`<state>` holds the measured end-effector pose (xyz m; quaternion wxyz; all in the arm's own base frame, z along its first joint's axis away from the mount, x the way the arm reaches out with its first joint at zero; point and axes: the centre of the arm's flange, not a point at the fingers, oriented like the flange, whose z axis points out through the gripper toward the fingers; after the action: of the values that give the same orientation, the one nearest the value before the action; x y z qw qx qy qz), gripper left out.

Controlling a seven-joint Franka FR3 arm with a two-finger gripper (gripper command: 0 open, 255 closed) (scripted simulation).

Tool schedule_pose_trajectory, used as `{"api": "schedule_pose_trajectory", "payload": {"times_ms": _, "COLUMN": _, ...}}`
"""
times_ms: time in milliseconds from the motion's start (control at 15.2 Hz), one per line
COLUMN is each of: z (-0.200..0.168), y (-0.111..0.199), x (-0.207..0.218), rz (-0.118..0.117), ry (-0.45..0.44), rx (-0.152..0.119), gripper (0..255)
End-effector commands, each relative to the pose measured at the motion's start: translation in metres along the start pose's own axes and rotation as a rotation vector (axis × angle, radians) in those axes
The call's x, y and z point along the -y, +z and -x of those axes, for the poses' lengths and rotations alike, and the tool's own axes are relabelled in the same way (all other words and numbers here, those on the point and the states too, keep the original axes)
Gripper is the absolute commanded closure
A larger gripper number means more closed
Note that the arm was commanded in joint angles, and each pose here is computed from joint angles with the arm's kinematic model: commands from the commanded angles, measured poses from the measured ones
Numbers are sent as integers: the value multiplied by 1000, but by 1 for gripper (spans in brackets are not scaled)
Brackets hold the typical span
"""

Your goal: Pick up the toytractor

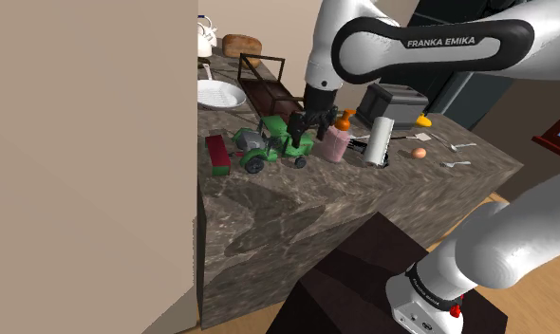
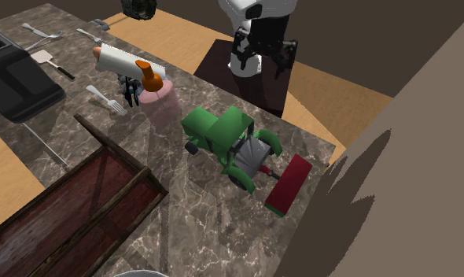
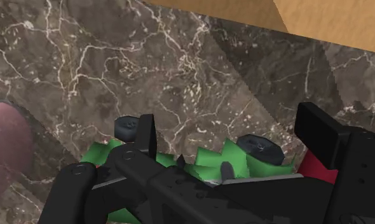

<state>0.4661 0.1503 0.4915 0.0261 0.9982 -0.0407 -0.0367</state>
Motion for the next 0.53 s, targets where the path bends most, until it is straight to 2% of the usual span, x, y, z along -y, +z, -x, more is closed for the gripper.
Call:
{"api": "schedule_pose_trajectory", "payload": {"times_ms": 0, "z": -20, "y": 5, "x": 16, "rz": 3, "ry": 5, "rx": -2, "gripper": 0}}
{"api": "schedule_pose_trajectory", "payload": {"times_ms": 462, "z": -90, "y": 29, "x": 71, "rz": 15, "ry": 21, "rx": -8, "gripper": 0}}
